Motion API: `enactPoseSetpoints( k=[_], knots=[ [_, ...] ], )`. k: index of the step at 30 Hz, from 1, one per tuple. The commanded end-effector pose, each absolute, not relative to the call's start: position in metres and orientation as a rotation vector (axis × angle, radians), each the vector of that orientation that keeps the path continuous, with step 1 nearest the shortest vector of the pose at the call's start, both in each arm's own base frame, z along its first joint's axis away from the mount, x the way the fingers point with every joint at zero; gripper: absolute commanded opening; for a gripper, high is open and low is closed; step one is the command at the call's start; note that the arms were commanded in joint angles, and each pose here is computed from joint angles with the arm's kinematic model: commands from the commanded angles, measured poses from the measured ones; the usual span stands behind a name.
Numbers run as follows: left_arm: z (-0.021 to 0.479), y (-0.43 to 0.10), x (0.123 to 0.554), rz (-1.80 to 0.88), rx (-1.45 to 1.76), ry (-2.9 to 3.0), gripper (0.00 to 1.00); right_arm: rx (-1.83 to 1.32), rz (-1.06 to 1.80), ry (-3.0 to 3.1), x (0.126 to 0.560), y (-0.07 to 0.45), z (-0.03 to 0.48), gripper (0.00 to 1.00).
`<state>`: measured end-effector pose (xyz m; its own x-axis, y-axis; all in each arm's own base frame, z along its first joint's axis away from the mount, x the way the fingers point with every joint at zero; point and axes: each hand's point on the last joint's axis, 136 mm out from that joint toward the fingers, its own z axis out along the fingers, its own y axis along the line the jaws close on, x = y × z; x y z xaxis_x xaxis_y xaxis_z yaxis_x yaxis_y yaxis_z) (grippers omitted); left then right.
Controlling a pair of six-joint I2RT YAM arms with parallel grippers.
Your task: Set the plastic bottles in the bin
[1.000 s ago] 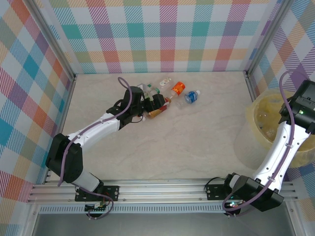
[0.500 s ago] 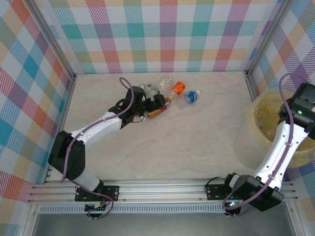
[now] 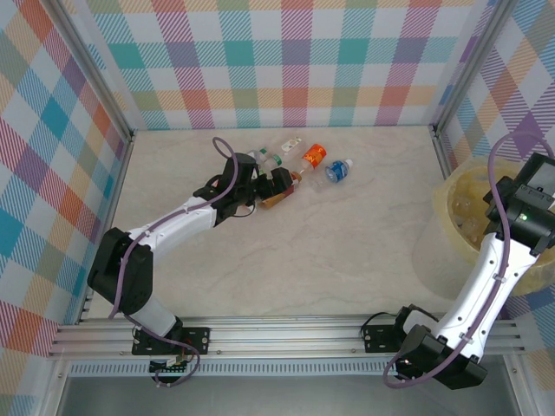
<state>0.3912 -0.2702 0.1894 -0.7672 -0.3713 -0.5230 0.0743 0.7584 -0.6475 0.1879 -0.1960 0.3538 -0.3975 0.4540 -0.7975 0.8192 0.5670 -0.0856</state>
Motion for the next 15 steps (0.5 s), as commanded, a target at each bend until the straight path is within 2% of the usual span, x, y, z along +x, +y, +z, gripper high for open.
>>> enactPoseSetpoints(
  k=[1, 9, 15],
  knots=[
    [0.197, -0.265, 0.396, -0.870, -0.240, 2.285, 1.00, 1.002, -0.489, 2.034, 0.206, -0.187, 0.355, 1.00],
    [0.192, -0.259, 0.398, -0.833, -0.273, 2.296, 1.00, 0.927, -0.264, 1.973, 0.219, -0.158, 0.368, 1.00],
    [0.180, -0.246, 0.402, -0.760, -0.339, 2.327, 1.00, 0.658, 0.191, 1.880, 0.250, -0.088, 0.403, 1.00]
  ],
)
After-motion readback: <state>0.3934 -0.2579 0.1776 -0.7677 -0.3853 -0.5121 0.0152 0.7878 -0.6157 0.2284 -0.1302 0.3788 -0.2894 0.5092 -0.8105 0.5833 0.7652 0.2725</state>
